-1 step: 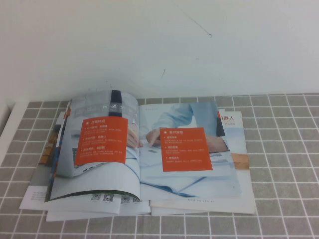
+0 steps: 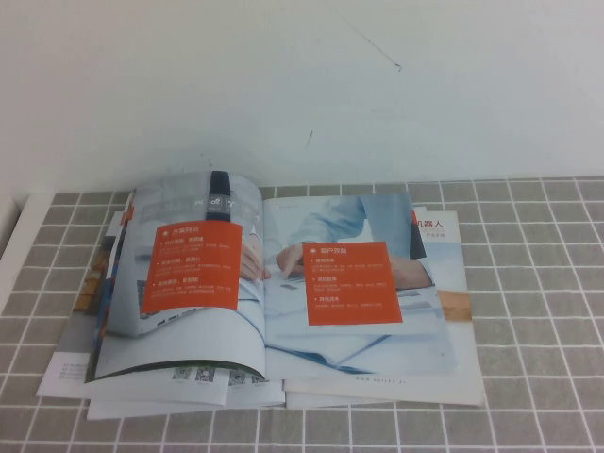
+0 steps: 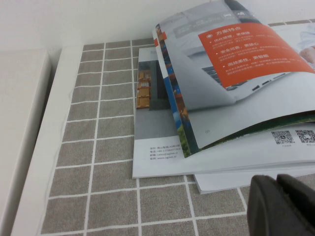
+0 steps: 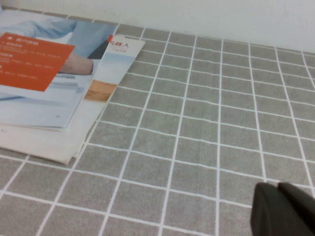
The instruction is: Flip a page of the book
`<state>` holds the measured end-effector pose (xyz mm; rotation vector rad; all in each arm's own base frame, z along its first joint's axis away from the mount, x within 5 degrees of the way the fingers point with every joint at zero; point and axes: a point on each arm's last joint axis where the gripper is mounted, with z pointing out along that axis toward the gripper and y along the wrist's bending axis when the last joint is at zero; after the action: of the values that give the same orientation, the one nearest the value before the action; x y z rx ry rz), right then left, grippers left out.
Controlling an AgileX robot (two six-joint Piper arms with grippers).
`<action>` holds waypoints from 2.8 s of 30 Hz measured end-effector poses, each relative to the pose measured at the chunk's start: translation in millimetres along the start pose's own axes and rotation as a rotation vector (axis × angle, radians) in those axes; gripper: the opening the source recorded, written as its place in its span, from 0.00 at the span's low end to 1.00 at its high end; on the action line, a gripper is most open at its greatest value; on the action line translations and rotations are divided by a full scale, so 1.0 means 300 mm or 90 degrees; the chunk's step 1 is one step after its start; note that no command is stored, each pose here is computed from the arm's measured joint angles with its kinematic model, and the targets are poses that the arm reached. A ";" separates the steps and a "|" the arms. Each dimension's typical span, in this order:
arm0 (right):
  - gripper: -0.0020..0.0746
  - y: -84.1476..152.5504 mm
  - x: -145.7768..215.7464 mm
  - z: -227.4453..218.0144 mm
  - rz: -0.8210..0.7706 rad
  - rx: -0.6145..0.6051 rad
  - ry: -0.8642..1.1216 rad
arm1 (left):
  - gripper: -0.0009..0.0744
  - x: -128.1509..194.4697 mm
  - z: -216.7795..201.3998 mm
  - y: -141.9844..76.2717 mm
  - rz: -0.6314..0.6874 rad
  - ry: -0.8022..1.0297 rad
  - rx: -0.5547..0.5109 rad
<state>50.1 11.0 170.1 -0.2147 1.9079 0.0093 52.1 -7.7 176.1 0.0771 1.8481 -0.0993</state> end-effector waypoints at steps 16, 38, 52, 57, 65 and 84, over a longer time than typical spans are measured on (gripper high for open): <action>0.02 0.000 0.000 0.000 0.000 0.000 0.000 | 0.01 0.000 0.000 0.000 0.000 0.000 0.000; 0.02 0.001 0.000 0.000 0.007 -0.003 -0.001 | 0.01 0.000 0.000 0.000 -0.004 0.000 0.000; 0.02 0.006 -0.001 0.001 0.028 -0.013 -0.004 | 0.01 0.000 0.000 0.000 -0.004 0.000 0.000; 0.02 0.006 -0.001 0.001 0.029 -0.013 -0.005 | 0.01 0.000 0.000 0.000 -0.004 0.000 0.000; 0.02 -0.007 -0.027 0.003 0.057 0.014 -0.077 | 0.01 -0.020 0.002 0.003 -0.008 -0.055 -0.005; 0.02 -0.074 -0.136 -0.043 0.083 0.144 -0.334 | 0.01 -0.185 -0.068 0.039 -0.113 -0.442 -0.047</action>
<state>54.9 -6.3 214.8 0.0638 1.3824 -0.0569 49.2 5.9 234.8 -0.1573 1.1597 -0.1580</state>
